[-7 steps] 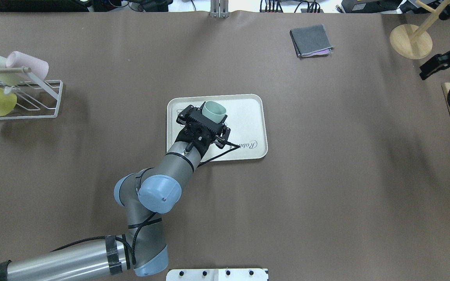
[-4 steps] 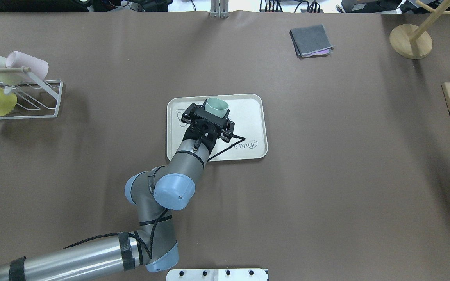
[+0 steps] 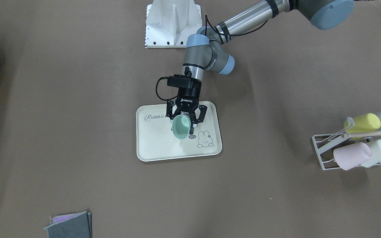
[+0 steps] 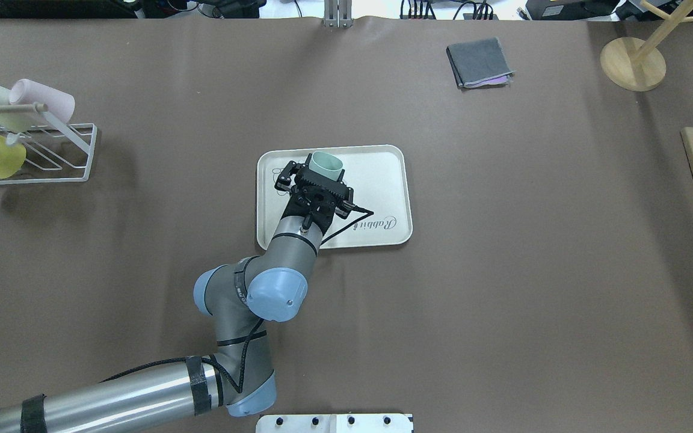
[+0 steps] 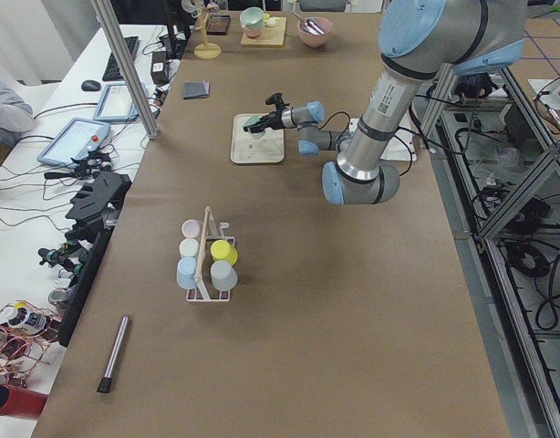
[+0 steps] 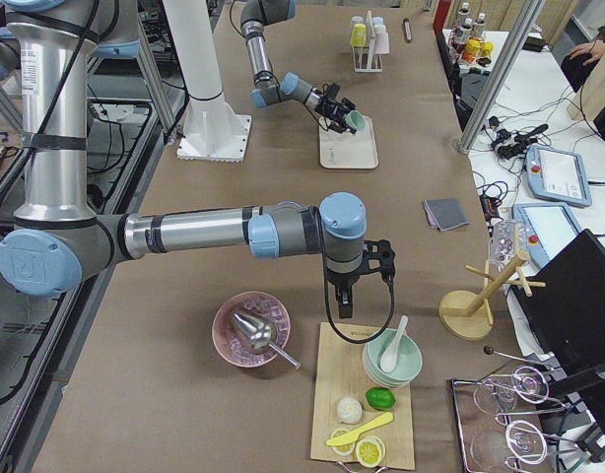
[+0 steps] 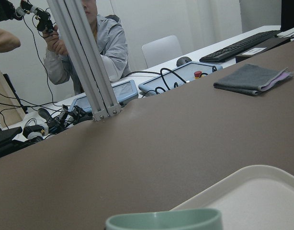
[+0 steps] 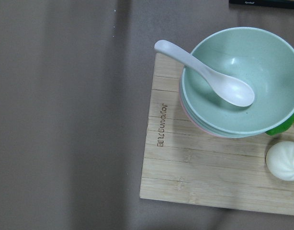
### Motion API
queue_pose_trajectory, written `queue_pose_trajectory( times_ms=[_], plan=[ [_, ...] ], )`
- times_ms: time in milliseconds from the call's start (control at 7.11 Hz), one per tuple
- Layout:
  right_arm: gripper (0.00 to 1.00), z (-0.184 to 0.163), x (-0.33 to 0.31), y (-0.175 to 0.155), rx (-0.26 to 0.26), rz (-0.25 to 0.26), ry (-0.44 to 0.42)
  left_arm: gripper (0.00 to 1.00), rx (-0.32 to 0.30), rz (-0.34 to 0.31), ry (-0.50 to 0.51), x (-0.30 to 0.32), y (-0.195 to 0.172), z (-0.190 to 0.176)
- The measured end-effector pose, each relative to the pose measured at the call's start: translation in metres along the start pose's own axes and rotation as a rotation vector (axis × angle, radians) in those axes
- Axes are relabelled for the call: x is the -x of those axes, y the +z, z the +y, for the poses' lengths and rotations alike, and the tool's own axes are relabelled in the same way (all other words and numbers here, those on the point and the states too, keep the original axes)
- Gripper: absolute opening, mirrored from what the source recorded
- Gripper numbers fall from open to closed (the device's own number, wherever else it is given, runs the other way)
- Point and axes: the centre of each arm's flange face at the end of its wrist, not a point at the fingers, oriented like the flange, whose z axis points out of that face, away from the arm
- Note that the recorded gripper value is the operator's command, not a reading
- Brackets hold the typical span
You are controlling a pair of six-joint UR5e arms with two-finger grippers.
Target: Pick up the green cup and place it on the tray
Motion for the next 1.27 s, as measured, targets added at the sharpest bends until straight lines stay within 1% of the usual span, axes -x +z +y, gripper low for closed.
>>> queue_pose_trajectory(
  times_ms=[141, 422, 562, 844, 1125, 1266],
  plan=[
    [1.0, 0.007, -0.006, 0.001, 0.005, 0.004, 0.014, 0.41, 0.007, -0.01, 0.012, 0.0, 0.002, 0.008],
    [1.0, 0.021, -0.018, 0.01, 0.03, 0.008, 0.051, 0.5, 0.016, -0.013, 0.023, -0.004, 0.002, 0.017],
    [1.0, 0.018, -0.018, 0.01, 0.035, 0.005, 0.077, 0.54, 0.017, -0.011, 0.023, -0.005, 0.001, 0.017],
    [1.0, 0.007, -0.012, 0.004, 0.041, 0.003, 0.128, 0.56, 0.014, -0.007, 0.019, -0.005, 0.0, 0.015],
    [1.0, 0.006, -0.011, 0.001, 0.047, -0.001, 0.15, 0.67, 0.011, -0.004, 0.013, -0.005, -0.001, 0.013],
    [1.0, 0.007, -0.013, 0.0, 0.05, -0.001, 0.159, 0.7, 0.01, -0.002, 0.012, -0.006, -0.002, 0.013]
  ],
)
